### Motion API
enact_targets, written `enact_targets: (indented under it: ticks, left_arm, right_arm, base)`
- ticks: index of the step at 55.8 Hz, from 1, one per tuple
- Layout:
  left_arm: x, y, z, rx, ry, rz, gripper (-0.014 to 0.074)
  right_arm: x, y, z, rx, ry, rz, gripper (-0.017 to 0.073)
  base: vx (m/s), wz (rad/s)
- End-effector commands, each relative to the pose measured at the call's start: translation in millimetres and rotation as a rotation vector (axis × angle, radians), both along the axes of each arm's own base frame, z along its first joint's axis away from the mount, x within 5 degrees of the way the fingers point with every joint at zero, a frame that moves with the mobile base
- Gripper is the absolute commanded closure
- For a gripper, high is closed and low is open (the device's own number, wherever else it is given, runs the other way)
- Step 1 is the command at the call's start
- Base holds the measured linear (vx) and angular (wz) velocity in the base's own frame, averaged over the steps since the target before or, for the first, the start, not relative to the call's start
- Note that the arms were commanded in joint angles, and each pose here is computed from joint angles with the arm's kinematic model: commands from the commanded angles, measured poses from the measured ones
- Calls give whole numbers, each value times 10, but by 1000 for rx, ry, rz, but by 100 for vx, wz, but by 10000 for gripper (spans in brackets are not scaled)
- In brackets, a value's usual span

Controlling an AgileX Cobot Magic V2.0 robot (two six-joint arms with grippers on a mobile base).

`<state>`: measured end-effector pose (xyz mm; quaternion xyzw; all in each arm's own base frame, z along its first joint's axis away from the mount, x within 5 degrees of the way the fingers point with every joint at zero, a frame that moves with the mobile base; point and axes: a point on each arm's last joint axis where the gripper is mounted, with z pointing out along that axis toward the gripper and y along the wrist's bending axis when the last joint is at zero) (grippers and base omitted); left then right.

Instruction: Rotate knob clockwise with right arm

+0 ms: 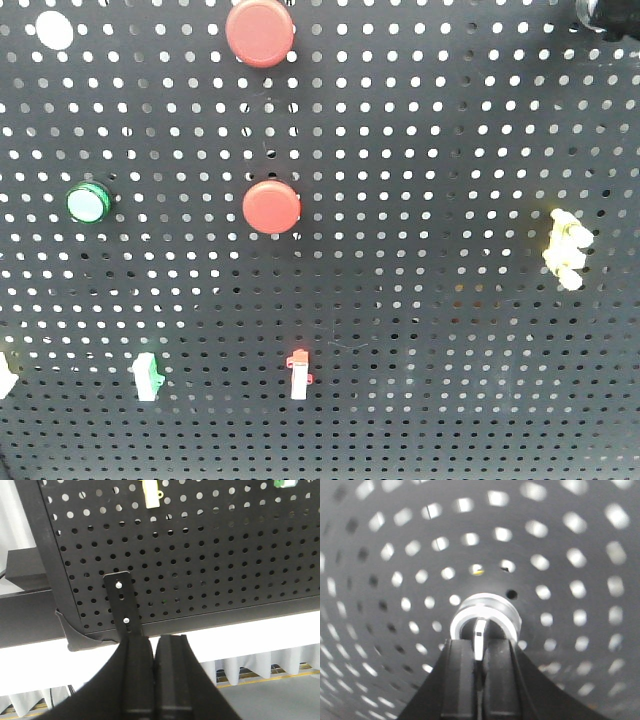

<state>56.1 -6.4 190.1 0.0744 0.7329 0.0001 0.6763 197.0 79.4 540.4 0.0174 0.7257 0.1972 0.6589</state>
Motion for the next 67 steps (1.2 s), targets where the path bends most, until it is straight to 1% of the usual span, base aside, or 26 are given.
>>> enact_targets:
  ticks: [1,4,9,20,24,36,42,50,54,57,62,67]
  left_arm:
    - [4,4,-24,-14,-68,3,600]
    - [4,4,-24,-14,-68,3,600]
    - [4,4,-24,-14,-68,3,600]
    - [4,4,-24,-14,-68,3,600]
    - [4,4,-24,-14,-68,3,600]
    - [4,4,-24,-14,-68,3,600]
    - [4,4,-24,-14,-68,3,600]
    - [4,4,-24,-14,-68,3,600]
    - [4,4,-24,-14,-68,3,600]
    - [4,4,-24,-14,-68,3,600]
    - [4,4,-24,-14,-68,3,600]
    - [4,4,-24,-14,-68,3,600]
  right_arm:
    - [-36,65,143,229,-52,76,567]
    - [-37,68,153,290,-43,80,567]
    - [-39,70,165,365,-33,86,567]
    - [-39,70,165,471,2,88,567]
    - [-39,70,165,496,11,88,567]
    - [-37,60,174,476,-9,79,557]
    - [-35,55,172,463,-13,72,520]
    - [-35,55,174,463,-14,73,412]
    - [-35,55,175,463,-15,73,342]
    - [-36,57,174,467,-13,75,264]
    - [-53,48,176,470,-7,74,177]
    - [-91,23,179,455,-3,67,111]
  base:
    - [0,0]
    - [0,0]
    - [0,0]
    - [0,0]
    - [0,0]
    - [0,0]
    - [0,0]
    - [0,0]
    - [0,0]
    - [0,0]
    - [0,0]
    - [0,0]
